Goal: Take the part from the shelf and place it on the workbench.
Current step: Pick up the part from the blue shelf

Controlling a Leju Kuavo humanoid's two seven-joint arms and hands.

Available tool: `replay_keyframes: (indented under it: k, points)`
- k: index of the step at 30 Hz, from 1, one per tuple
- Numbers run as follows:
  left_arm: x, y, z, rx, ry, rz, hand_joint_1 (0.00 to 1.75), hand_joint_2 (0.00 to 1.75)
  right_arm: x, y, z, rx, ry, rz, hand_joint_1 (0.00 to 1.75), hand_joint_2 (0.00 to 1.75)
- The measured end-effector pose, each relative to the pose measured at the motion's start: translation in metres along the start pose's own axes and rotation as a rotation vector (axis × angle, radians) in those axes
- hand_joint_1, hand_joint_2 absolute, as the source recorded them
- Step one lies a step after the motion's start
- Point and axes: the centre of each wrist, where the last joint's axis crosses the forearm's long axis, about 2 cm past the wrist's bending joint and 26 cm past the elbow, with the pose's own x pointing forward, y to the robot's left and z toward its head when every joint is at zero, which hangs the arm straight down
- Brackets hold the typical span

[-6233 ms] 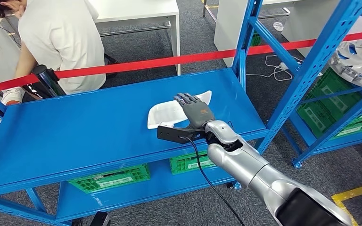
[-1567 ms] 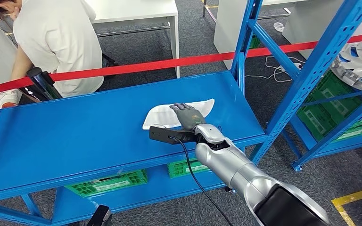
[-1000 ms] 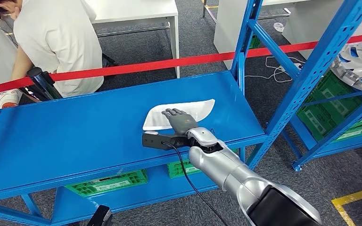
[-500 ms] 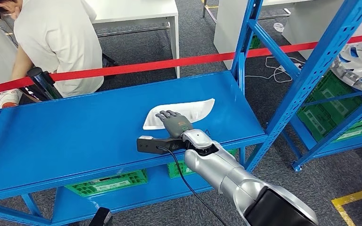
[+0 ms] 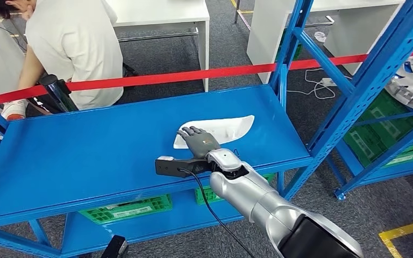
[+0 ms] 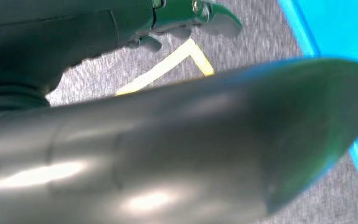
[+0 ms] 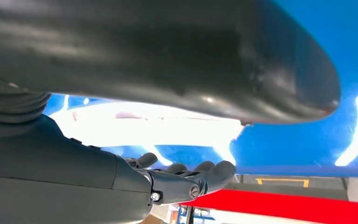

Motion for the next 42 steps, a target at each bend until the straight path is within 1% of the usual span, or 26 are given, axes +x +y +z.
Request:
replay_keyframes:
  k: [3, 8, 12, 22, 23, 24, 27, 28, 42]
  points:
    - [-0.0016, -0.0013, -0.0001, -0.002, 0.002, 0.002, 0.00, 0.00, -0.0009, 0.0059, 0.0000, 0.012, 0.004, -0.003, 0.00, 0.00]
    - [-0.0014, -0.0033, -0.0006, -0.006, -0.001, 0.003, 0.00, 0.00, -0.0006, 0.0075, -0.0002, 0.017, 0.004, -0.001, 0.00, 0.00]
    - [-0.0003, -0.0033, -0.0008, -0.004, -0.005, 0.004, 0.00, 0.00, 0.0003, 0.0086, -0.0005, 0.020, 0.004, -0.001, 0.00, 1.75]
    - [-0.0030, -0.0030, -0.0003, -0.002, -0.006, 0.009, 0.00, 0.00, 0.0031, 0.0096, -0.0014, 0.026, 0.003, -0.001, 0.00, 1.75]
    - [-0.0034, -0.0030, -0.0002, -0.002, -0.006, 0.009, 0.00, 0.00, 0.0032, 0.0098, -0.0015, 0.028, 0.005, 0.000, 0.03, 1.75]
    - [-0.0042, -0.0035, -0.0002, -0.003, -0.005, 0.010, 0.00, 0.00, 0.0031, 0.0102, -0.0015, 0.031, 0.007, 0.000, 0.29, 1.75]
    - [-0.0055, -0.0050, -0.0003, -0.006, -0.007, 0.011, 0.00, 0.00, 0.0028, 0.0108, -0.0014, 0.039, 0.019, -0.003, 1.55, 1.75]
    - [-0.0052, -0.0050, -0.0004, -0.006, -0.010, 0.012, 0.00, 0.00, 0.0028, 0.0107, -0.0014, 0.041, 0.022, -0.004, 1.73, 1.75]
    - [-0.0045, -0.0063, -0.0008, -0.008, -0.018, 0.015, 0.00, 0.00, 0.0029, 0.0097, -0.0014, 0.043, 0.032, -0.009, 1.75, 1.75]
